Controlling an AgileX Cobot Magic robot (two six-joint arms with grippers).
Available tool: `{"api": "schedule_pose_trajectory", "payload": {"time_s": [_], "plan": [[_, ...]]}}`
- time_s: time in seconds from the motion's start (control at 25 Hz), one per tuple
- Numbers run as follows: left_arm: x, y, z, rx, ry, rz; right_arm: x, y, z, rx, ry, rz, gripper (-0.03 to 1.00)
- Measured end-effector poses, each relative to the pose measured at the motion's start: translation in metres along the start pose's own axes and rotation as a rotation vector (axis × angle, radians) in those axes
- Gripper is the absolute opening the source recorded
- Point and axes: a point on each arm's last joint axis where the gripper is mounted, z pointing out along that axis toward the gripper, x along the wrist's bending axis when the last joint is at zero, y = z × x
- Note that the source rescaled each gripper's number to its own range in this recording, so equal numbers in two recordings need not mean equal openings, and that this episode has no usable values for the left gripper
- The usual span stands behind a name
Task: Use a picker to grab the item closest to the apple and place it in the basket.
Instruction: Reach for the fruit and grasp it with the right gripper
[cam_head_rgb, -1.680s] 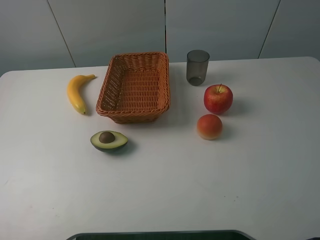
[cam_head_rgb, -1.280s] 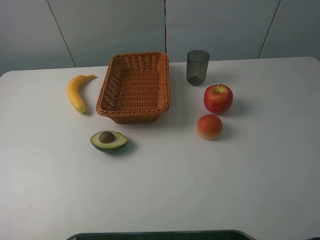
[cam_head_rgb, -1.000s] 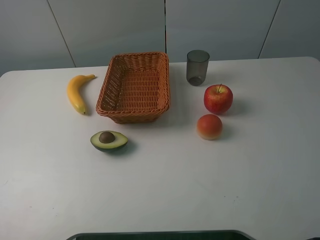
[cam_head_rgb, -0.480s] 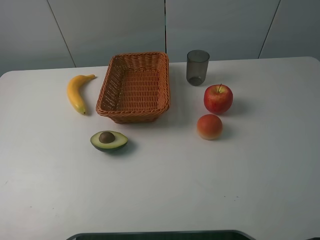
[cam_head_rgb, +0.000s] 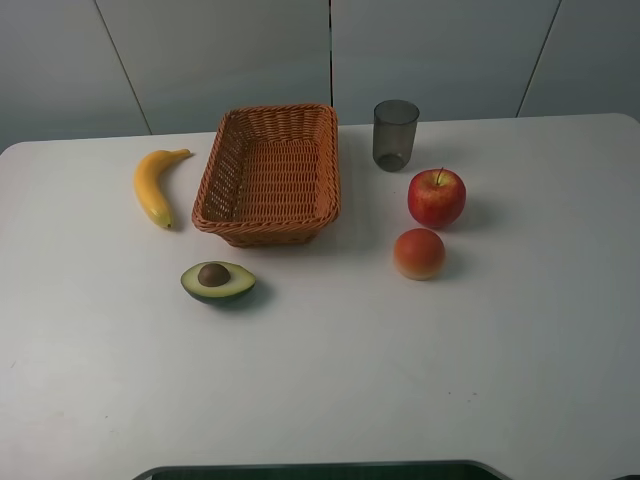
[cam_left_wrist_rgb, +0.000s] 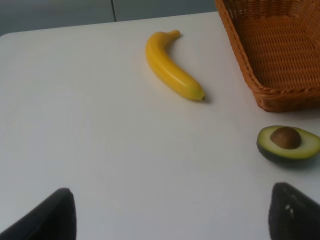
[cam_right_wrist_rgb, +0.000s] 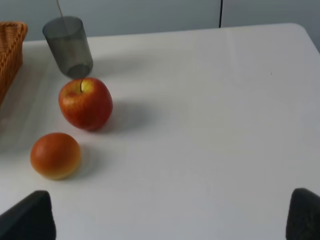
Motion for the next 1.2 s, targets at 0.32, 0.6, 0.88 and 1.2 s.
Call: {"api": "schedule_pose_trajectory", "payload": {"time_s": [0.32, 0.6, 0.88, 1.2], "plan": [[0.0, 0.0, 0.0, 0.0, 0.0, 0.0, 0.0, 0.052, -0.01, 0.036, -0.033, -0.013, 1.0], [0.0, 0.0, 0.0, 0.0, 0.0, 0.0, 0.007, 0.079, 0.051, 0.332, 0.012, 0.023, 1.0], [0.0, 0.0, 0.0, 0.0, 0.0, 0.0, 0.02, 0.083, 0.116, 0.608, 0.051, 0.147, 1.0], [0.0, 0.0, 0.0, 0.0, 0.0, 0.0, 0.049, 0.072, 0.196, 0.719, -0.011, 0.216, 1.0]]}}
